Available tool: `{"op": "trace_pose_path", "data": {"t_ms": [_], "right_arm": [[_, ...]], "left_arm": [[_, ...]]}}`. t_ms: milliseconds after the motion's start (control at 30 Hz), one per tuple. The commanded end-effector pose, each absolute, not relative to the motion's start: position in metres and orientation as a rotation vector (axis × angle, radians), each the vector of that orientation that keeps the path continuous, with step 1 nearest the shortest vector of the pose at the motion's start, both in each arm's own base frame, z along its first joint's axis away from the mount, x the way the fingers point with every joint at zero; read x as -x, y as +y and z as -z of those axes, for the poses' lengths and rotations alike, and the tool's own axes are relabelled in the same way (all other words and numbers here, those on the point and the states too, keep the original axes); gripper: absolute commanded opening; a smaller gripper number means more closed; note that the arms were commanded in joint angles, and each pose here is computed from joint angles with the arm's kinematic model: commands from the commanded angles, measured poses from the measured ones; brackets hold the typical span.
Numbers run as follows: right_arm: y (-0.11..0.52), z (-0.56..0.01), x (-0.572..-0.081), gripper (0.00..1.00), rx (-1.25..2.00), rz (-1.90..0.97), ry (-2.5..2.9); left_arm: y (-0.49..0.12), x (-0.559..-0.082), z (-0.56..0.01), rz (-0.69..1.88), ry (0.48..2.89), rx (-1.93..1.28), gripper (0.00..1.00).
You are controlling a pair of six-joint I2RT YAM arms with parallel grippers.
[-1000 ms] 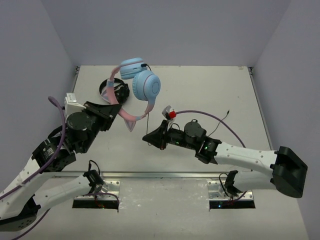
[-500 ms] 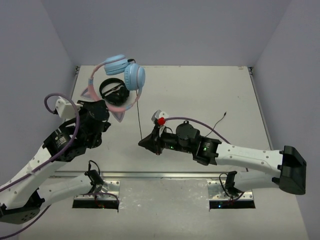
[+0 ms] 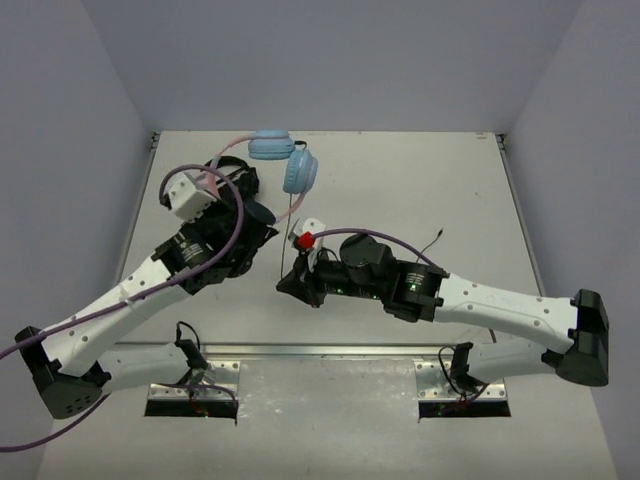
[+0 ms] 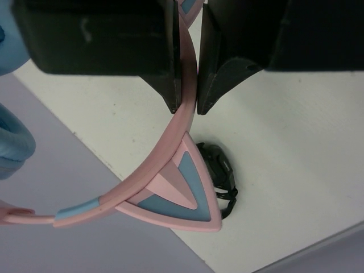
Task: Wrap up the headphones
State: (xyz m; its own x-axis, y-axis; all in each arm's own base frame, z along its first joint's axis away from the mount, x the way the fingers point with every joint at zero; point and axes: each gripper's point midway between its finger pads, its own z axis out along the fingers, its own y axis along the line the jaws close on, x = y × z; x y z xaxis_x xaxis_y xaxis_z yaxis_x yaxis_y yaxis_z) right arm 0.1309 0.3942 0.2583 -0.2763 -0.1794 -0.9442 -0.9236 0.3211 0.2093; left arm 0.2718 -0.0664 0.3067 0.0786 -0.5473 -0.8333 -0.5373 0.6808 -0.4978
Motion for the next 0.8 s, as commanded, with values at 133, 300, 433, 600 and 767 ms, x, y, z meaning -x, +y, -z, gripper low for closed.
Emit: {"op": "trace_pose_path", "data": {"t_ms": [133, 300, 433, 600, 767], "right_arm": [[0.359, -0.280, -0.144, 0.01, 1.058, -0.809, 1.601], [0.328, -0.275, -0.168, 0.01, 1.019, -0.698, 1.603], [0.303, -0.268, -0.189, 0.01, 0.999, -0.583, 1.614], [0.262, -0.258, -0.227, 0.01, 1.005, -0.295, 1.646], [0.227, -0.260, -0.251, 0.01, 0.969, -0.025, 1.688]], "left_arm": [[-0.123, -0.305, -0.279, 0.075, 1.677, 0.517, 0.00], [-0.183, -0.305, -0.244, 0.283, 1.791, 0.176, 0.00], [-0.224, -0.296, -0.201, 0.379, 1.919, -0.097, 0.00], [-0.246, -0.276, -0.148, 0.416, 2.097, -0.314, 0.00], [-0.234, -0.258, -0.122, 0.346, 2.216, -0.321, 0.00]]}}
